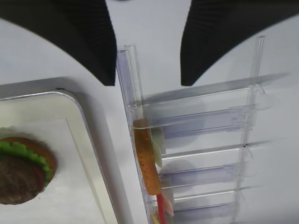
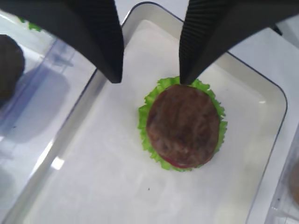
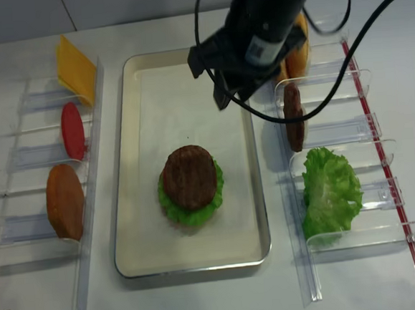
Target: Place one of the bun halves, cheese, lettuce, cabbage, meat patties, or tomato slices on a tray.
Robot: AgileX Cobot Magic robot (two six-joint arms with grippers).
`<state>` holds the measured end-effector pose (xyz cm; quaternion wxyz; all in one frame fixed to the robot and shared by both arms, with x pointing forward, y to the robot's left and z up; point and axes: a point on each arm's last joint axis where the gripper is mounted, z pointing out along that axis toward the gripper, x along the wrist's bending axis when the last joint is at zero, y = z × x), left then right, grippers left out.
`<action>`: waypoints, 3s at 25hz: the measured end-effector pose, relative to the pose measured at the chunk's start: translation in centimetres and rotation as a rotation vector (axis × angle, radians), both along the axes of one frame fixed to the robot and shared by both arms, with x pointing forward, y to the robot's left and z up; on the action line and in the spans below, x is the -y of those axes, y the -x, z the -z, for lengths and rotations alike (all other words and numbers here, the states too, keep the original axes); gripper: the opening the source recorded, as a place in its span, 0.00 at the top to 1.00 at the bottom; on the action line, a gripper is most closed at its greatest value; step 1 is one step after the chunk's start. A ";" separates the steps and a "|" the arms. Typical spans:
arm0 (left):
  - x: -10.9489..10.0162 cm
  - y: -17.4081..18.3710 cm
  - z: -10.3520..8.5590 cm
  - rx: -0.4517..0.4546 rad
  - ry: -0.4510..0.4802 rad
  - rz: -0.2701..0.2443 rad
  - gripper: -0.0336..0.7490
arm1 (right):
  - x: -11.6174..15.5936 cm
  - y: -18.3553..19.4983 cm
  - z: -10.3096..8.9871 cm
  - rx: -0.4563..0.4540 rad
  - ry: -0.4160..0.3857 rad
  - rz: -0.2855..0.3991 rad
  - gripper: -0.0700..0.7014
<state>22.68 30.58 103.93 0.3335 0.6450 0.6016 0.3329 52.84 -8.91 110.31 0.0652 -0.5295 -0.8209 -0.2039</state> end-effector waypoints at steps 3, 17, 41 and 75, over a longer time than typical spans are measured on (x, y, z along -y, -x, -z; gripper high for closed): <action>0.0 0.0 0.0 0.000 0.000 0.000 0.54 | 0.5 0.8 -1.5 0.065 0.039 0.006 0.53; 0.0 0.0 0.0 0.000 0.000 0.000 0.54 | 6.9 7.9 -5.7 0.264 0.125 0.047 0.53; 0.0 0.0 0.0 0.000 0.000 0.000 0.54 | 17.6 22.3 0.8 0.397 0.183 0.099 0.54; 0.0 0.0 0.0 0.002 0.000 0.000 0.54 | 21.1 29.9 6.3 0.785 0.061 0.396 0.54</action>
